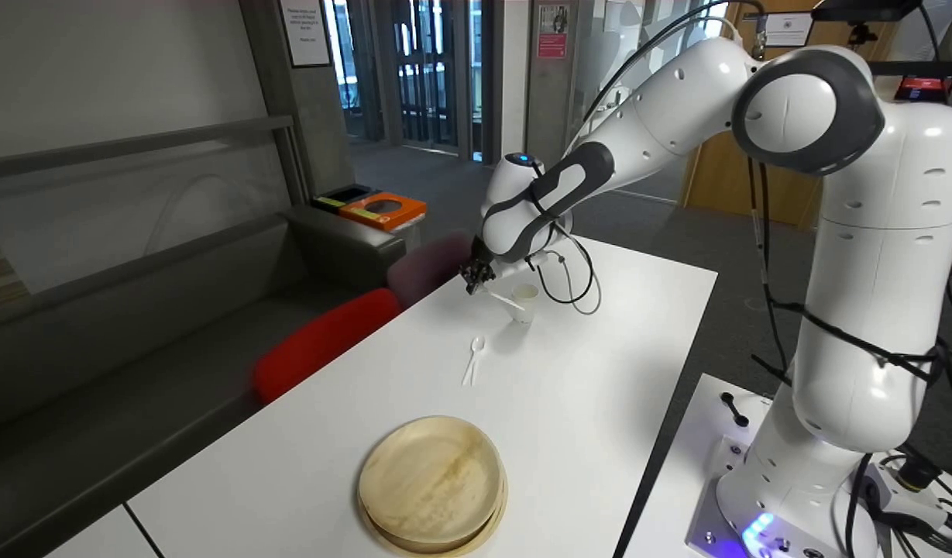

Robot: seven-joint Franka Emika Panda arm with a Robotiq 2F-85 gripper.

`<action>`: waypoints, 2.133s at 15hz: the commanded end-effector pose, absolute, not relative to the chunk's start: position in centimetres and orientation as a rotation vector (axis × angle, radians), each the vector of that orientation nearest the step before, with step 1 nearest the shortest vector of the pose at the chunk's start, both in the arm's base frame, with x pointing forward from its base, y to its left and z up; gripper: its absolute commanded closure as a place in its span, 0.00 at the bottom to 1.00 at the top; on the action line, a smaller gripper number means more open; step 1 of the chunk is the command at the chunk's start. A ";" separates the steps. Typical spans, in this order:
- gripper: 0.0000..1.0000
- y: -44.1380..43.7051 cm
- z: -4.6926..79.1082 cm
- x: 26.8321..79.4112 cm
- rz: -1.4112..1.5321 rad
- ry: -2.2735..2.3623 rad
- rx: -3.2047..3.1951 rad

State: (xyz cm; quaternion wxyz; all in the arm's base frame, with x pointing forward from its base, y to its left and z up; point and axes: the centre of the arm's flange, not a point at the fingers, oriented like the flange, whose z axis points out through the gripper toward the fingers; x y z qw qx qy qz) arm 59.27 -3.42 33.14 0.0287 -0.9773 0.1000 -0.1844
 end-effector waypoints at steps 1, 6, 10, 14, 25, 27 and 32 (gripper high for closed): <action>0.98 -3.4 32.8 60.0 -0.626 0.429 -3.001; 0.98 -4.8 30.8 63.0 -0.619 0.895 -2.872; 0.98 -5.4 28.6 64.6 -0.619 1.233 -2.759; 0.98 -5.7 27.4 66.0 -0.647 1.544 -2.598; 0.98 -6.7 25.0 67.3 -0.755 2.256 -2.351; 0.98 -5.6 24.1 66.9 -0.568 2.235 -2.473; 0.93 -4.7 22.6 66.3 -0.595 2.242 -2.441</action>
